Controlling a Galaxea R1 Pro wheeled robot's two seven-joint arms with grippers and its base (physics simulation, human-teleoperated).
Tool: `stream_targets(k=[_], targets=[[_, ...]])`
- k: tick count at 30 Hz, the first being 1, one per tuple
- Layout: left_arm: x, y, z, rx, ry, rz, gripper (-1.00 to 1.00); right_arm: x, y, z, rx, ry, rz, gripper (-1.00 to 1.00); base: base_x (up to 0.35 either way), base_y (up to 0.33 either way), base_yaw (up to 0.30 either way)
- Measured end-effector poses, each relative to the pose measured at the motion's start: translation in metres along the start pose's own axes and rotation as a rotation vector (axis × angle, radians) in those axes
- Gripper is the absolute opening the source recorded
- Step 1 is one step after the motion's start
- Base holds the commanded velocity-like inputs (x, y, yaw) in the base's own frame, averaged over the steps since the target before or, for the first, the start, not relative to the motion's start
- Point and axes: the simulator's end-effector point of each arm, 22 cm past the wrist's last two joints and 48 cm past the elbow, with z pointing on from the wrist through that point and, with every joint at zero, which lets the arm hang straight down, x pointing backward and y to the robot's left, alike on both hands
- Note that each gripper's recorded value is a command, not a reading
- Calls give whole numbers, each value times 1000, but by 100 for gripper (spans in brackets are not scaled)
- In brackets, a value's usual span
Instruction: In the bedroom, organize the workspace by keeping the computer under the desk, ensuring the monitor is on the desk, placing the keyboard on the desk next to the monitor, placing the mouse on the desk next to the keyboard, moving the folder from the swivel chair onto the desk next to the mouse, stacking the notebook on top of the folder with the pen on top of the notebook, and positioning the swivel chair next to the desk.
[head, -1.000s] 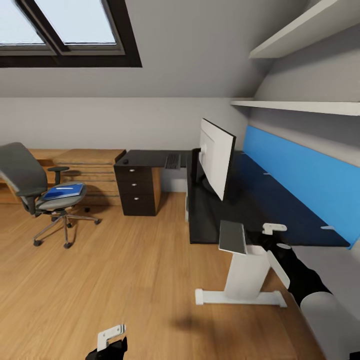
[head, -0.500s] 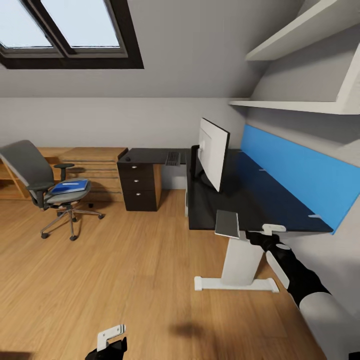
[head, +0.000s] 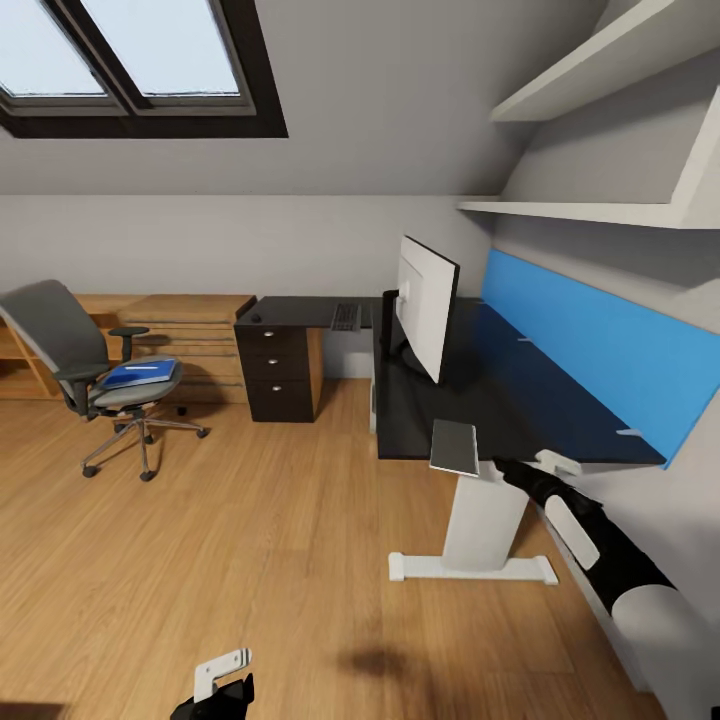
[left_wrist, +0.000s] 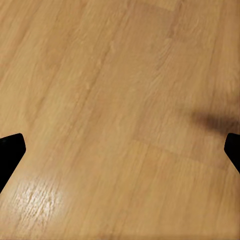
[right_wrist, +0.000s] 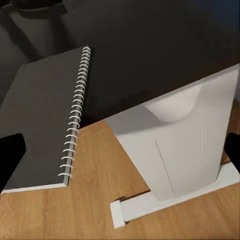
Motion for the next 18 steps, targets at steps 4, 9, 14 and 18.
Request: stream_targets(k=[4, 9, 14, 18], targets=[[0, 0, 0, 0, 0, 0, 100, -4, 2, -1, -48, 2, 80, 100, 0, 0, 0], [0, -1, 0, 2, 1, 0, 100, -10, 8, -3, -111, 0, 161, 100, 0, 0, 0], [1, -1, 0, 2, 1, 1, 100, -13, 20, -8, -211, -1, 280, 100, 0, 0, 0], [1, -1, 0, 2, 1, 2, 100, -10, 20, -10, -252, 4, 342, 100, 0, 0, 0]])
